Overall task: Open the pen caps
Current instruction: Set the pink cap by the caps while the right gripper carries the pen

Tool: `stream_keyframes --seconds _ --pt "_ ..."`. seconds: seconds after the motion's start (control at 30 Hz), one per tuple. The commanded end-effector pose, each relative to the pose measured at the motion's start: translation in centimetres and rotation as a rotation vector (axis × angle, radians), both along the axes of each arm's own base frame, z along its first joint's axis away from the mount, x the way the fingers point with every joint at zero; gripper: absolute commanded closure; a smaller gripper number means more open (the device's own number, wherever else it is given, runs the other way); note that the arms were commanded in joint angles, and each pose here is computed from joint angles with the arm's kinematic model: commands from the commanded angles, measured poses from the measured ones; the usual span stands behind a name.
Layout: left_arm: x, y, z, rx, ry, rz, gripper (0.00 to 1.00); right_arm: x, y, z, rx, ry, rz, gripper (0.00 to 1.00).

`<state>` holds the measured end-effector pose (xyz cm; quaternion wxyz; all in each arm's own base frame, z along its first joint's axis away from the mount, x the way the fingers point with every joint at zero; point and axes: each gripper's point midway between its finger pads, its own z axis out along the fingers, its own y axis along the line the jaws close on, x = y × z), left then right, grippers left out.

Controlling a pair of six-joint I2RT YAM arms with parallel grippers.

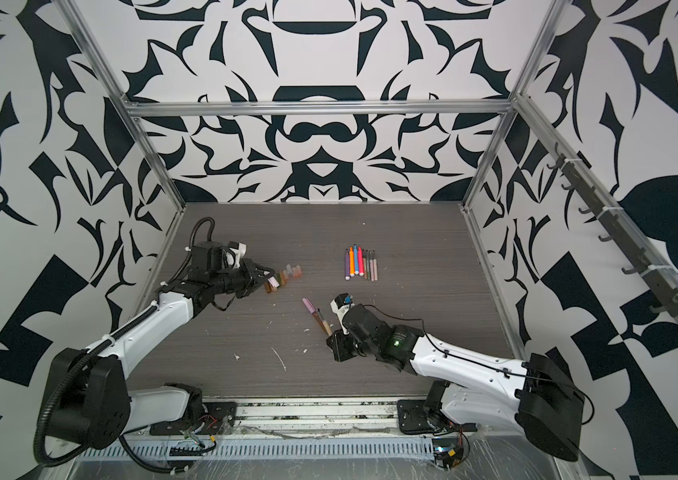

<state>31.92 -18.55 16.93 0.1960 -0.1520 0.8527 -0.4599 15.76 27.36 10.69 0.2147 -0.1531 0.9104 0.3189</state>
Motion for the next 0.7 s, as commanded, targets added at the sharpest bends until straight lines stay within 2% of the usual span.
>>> stream_keyframes --seconds 0.0,0.37,0.67 --pt "-0.4 0.1 0.8 -0.002 -0.04 -0.011 1.0 0.8 0.8 2.0 0.041 -0.04 -0.01 1.0" --pt "-0.6 0.5 0.1 0.037 -0.039 -0.009 1.0 0.6 -0.2 2.0 0.032 -0.047 -0.029 1.0" --pt "0.4 4.4 -5.5 0.133 0.078 0.09 1.0 0.6 -0.2 1.8 0.026 -0.047 -0.028 1.0"
